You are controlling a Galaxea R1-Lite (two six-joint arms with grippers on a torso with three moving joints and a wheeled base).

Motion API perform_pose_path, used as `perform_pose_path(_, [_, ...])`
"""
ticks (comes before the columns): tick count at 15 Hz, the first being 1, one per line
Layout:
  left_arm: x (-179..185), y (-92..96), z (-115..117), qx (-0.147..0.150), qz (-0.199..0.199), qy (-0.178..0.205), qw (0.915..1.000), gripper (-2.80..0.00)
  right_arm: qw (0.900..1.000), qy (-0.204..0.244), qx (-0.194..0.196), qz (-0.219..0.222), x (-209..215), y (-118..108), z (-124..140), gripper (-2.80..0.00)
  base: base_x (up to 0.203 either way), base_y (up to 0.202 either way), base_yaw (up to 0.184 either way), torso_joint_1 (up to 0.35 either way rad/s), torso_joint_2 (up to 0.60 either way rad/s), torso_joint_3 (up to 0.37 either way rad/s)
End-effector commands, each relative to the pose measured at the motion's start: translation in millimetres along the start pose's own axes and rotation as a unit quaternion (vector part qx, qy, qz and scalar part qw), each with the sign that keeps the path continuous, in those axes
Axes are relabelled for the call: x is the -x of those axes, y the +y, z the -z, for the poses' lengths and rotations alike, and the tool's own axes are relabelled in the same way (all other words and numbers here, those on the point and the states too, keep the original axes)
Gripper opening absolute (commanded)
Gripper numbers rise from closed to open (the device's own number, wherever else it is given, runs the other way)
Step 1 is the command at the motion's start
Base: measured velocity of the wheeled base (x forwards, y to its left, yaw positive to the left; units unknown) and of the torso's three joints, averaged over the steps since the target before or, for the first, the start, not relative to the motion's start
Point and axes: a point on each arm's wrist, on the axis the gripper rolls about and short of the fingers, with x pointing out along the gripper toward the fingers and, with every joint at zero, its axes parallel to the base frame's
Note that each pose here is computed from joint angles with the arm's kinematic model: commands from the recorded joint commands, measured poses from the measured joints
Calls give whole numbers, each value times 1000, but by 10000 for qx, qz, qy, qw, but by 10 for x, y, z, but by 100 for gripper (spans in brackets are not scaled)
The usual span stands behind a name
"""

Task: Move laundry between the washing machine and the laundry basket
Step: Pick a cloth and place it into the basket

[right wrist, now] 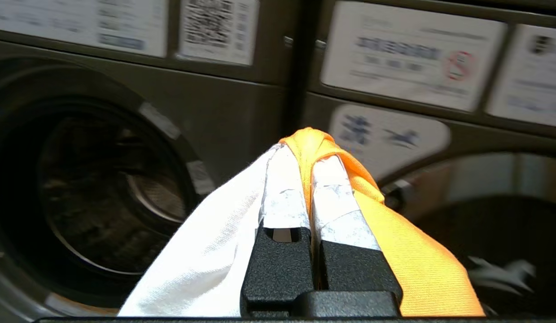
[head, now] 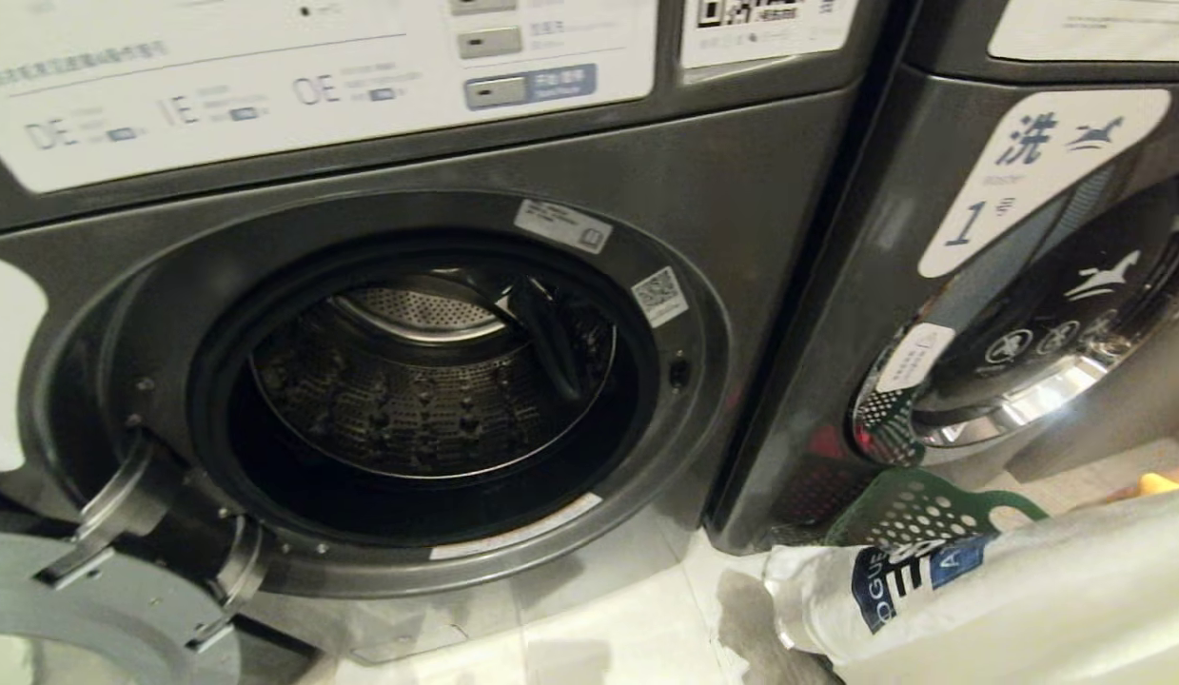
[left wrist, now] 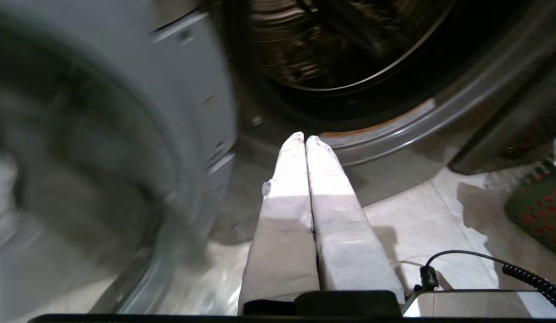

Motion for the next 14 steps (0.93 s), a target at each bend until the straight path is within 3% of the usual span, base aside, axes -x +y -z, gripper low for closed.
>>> perform_pose_path(1, [1,0,0,1,-1,-8,10000,-280,9997,180,76,148,-70,24,-5,-280,5,9,-171,2,0,4])
perform_pose_path(5, [1,0,0,1,-8,-8,10000,-280,9879,1022,256,1141,-274,81,51,-280,-1,6,-118,1,3,5])
perform_pose_path(8, [1,0,1,1,-1,-3,10000,-280,9702,1708,443,1659,-381,119,218,-280,0,0,0,0,0,0])
perform_pose_path(10, [1,0,1,1,-3,0,10000,-280,9528,2211,353,2052,-524,111,344,-280,0,0,0,0,0,0])
perform_pose_path(12, [1,0,1,1,-1,0,10000,-280,9290,2690,259,2528,-703,51,480,-280,0,0,0,0,0,0])
perform_pose_path(14, [1,0,0,1,-1,-6,10000,-280,9124,2760,158,3017,-945,-82,467,-280,0,0,0,0,0,0])
